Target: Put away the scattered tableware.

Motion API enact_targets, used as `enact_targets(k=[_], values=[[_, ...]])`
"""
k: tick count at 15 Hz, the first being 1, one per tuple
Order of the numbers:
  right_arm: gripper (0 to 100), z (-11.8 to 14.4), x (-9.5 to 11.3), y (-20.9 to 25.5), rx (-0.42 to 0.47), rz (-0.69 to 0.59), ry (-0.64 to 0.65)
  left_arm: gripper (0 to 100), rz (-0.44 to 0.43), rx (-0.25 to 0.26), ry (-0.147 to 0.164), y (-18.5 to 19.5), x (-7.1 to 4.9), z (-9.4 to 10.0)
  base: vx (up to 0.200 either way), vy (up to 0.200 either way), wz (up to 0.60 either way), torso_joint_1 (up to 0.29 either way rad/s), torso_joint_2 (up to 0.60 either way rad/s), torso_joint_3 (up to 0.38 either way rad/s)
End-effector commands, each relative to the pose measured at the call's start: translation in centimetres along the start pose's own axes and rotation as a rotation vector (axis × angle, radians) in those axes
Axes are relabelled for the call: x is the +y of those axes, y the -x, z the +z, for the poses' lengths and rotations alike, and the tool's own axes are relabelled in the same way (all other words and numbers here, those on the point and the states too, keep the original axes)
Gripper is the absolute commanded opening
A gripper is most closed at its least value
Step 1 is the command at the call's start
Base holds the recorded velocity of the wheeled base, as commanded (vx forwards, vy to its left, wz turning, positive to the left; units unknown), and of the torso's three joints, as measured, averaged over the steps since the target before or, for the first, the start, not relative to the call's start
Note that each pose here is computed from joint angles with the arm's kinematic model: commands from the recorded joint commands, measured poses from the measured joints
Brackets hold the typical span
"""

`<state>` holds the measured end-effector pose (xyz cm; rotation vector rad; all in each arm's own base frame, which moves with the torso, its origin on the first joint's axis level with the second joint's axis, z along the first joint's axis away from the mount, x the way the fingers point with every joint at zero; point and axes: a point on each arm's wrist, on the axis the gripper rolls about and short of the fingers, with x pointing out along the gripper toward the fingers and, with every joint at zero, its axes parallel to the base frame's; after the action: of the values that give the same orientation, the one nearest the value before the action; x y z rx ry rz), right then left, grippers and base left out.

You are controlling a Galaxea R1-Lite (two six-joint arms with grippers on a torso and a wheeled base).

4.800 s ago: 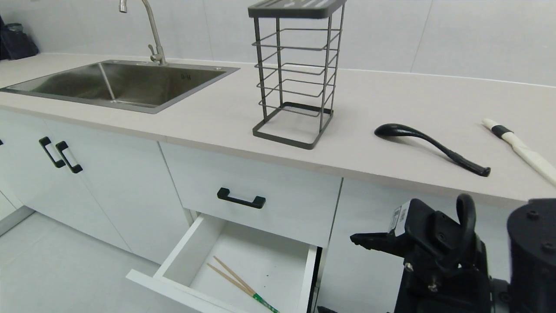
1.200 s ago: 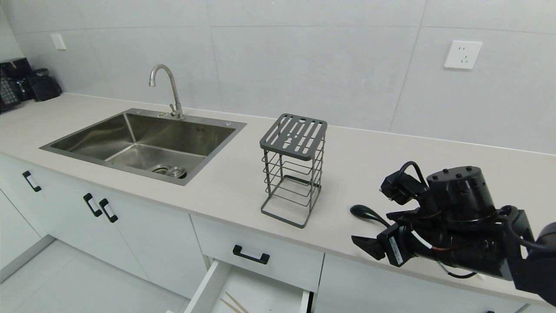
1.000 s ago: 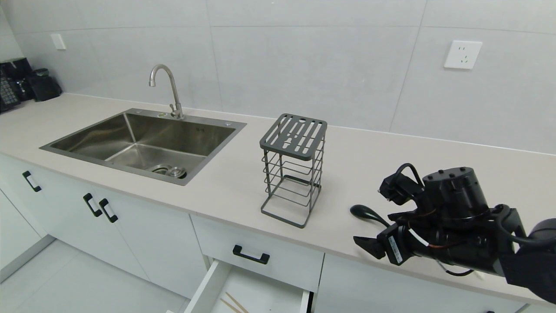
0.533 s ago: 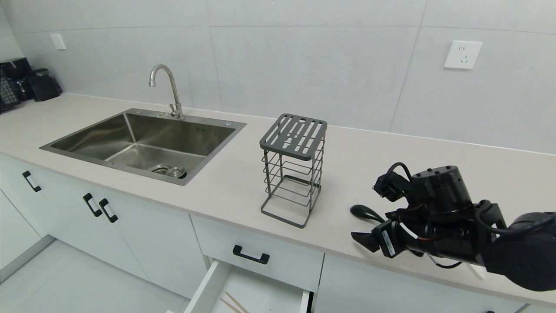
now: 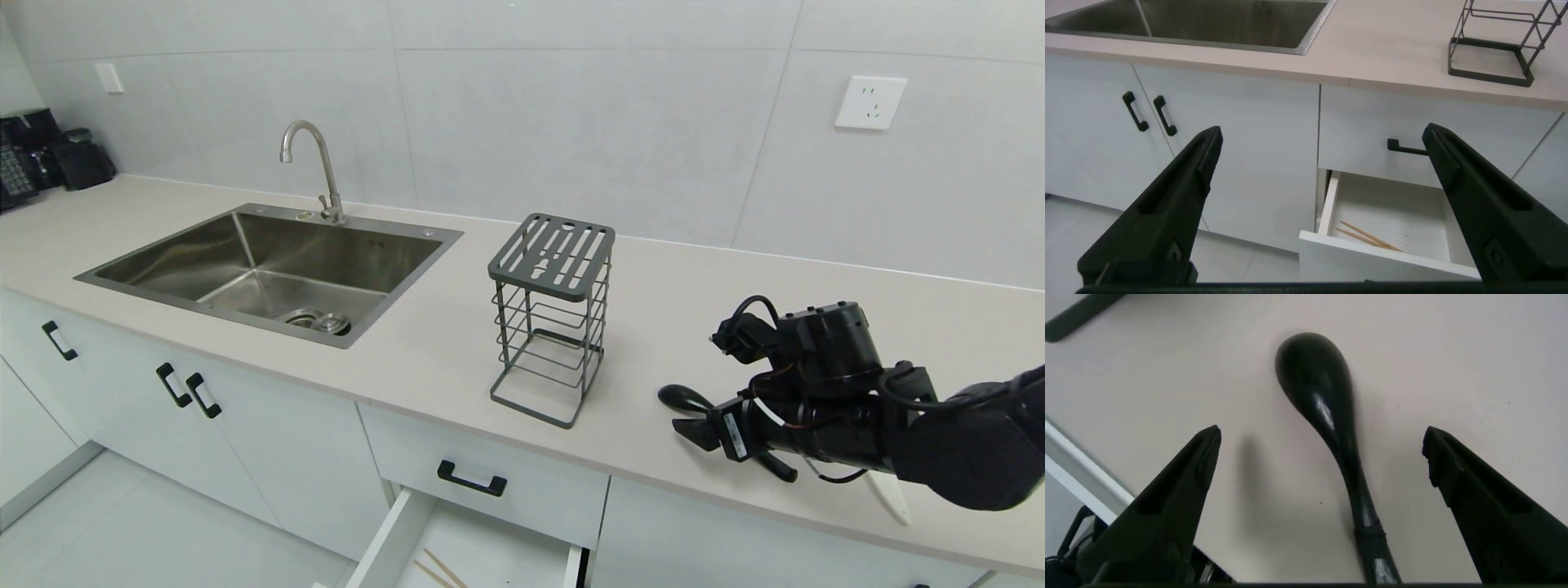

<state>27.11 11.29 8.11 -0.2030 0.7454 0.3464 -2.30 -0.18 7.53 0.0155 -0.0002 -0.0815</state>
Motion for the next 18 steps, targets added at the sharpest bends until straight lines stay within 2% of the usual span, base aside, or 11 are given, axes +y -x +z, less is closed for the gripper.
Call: enact_targets(k=[1, 4, 8, 11, 12, 18], values=[[100, -0.1, -0.5, -0.6, 0.014, -0.011, -0.012, 100, -0.001, 0.001, 0.0, 0.0, 0.0, 0.0, 0.0, 0.0, 0.0, 0.0, 0.0, 0.0], [100, -0.3, -1.6, -1.4, 0.032, -0.039, -0.038, 100, 0.0, 0.001, 0.0, 0.0, 0.0, 0.0, 0.0, 0.0, 0.0, 0.0, 0.0, 0.0], [100, -0.4, -1.6, -1.7, 0.041, -0.037, -0.034, 100, 0.0, 0.001, 0.0, 0.0, 0.0, 0.0, 0.0, 0.0, 0.0, 0.0, 0.0, 0.0], [100, -0.7, -1.6, -1.8, 0.055, -0.028, 0.017, 100, 0.0, 0.001, 0.0, 0.0, 0.0, 0.0, 0.0, 0.0, 0.0, 0.0, 0.0, 0.0], [0, -0.8, -1.6, -1.8, 0.057, -0.028, 0.017, 100, 0.0, 0.001, 0.0, 0.0, 0.0, 0.0, 0.0, 0.0, 0.0, 0.0, 0.0, 0.0], [0, -1.5, -1.5, -1.7, 0.081, -0.022, 0.055, 100, 0.0, 0.001, 0.0, 0.0, 0.0, 0.0, 0.0, 0.0, 0.0, 0.0, 0.0, 0.0]])
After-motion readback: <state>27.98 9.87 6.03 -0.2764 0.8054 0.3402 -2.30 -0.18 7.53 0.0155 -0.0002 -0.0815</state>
